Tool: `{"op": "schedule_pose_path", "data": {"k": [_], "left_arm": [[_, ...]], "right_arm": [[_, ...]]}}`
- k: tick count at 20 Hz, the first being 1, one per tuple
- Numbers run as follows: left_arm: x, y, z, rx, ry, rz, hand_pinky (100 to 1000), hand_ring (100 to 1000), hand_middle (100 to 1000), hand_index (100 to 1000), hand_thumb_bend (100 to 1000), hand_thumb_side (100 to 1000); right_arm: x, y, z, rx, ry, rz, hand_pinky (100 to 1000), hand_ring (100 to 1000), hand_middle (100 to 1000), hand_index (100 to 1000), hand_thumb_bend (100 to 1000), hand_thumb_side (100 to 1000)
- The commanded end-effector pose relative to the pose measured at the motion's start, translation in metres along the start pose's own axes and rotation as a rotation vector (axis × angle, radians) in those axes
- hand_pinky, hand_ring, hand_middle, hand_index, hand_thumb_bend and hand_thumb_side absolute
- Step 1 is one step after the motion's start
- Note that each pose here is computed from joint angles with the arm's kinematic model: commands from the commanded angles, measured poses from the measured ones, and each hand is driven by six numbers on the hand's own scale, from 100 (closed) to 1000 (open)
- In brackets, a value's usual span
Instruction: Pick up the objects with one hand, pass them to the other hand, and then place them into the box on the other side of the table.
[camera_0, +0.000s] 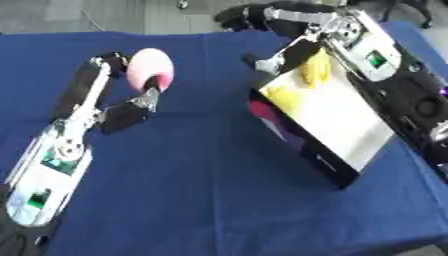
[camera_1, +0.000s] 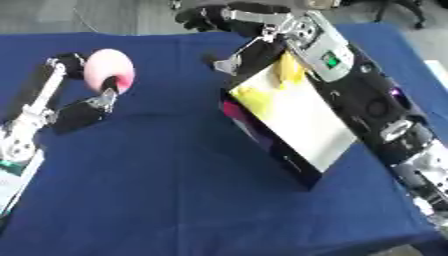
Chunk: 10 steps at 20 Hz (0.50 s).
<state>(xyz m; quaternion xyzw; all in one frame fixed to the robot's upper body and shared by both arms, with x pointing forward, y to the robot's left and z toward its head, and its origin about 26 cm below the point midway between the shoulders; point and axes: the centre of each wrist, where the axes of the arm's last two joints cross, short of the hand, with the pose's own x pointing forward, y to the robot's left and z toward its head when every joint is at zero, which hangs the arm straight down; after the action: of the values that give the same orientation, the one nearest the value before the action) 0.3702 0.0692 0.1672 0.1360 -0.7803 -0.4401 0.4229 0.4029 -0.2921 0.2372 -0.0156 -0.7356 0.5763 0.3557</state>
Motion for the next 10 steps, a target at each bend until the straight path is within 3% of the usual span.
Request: {"op": "schedule_pose_path", "data": {"k": [1, 5, 10], "left_arm": [[0.013, 0.002, -0.006, 0.010, -0.055, -0.013, 804, 765, 648, 606, 100, 365], [0.018, -0.006, -0.009, 0.003, -0.074, -0.008, 803, 766, 648, 606, 100, 367], [0.022, -0.013, -0.012, 0.001, -0.086, -0.004, 803, 766, 648, 606, 100, 368]], "right_arm": [[0.004, -0.011, 0.001, -0.001, 0.012, 0.042, 1000, 1000, 1000, 1000, 100, 154], [0.004, -0.010, -0.004, 0.023, 0.019, 0.044, 1000, 1000, 1000, 1000, 100, 188], [0.004, -0.008, -0.009, 0.055, 0.017, 0.059, 1000, 1000, 1000, 1000, 100, 115]]}}
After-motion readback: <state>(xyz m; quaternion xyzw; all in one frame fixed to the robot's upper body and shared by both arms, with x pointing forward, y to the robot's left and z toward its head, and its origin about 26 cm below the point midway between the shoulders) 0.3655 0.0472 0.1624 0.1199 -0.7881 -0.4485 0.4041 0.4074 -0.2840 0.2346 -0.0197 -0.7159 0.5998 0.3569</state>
